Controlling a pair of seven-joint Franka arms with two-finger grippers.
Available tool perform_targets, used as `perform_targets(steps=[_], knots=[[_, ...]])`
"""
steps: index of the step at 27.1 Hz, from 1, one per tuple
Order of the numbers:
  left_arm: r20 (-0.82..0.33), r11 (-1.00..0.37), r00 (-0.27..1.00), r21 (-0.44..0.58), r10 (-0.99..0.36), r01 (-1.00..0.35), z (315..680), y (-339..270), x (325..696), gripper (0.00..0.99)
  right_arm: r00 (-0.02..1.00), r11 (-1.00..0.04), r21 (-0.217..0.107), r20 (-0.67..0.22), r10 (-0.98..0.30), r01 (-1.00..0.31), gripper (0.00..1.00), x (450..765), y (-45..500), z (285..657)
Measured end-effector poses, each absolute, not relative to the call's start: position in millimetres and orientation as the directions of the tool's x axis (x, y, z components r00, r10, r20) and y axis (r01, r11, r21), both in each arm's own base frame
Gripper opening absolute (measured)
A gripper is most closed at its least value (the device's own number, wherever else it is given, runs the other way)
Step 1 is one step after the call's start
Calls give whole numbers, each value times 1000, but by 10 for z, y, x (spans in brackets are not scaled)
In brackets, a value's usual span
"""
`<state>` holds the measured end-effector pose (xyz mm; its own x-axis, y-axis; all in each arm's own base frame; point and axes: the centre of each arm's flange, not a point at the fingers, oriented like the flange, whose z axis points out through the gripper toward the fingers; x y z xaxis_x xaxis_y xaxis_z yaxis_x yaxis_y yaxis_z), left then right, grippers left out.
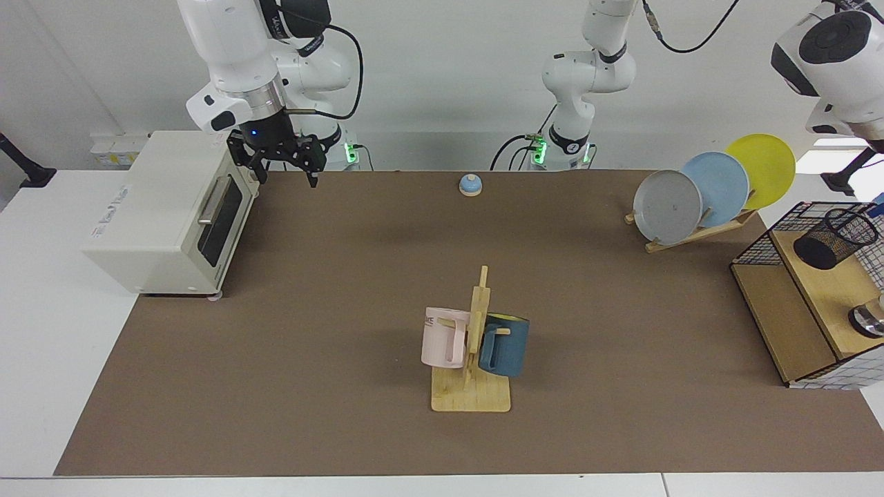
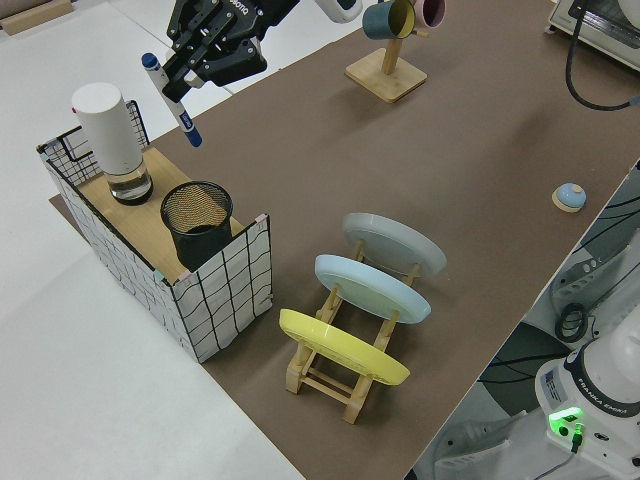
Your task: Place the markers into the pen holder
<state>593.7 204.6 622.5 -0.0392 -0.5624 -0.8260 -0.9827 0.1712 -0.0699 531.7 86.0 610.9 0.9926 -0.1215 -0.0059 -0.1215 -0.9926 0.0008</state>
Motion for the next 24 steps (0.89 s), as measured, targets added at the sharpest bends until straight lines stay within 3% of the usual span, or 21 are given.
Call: perform_targets(steps=[24], knots=[[-812,125,-53,-25,-582,-992,5695,2310,5929,167,993,-993,1,-6,-121,-121,1000,5317,860,6108]])
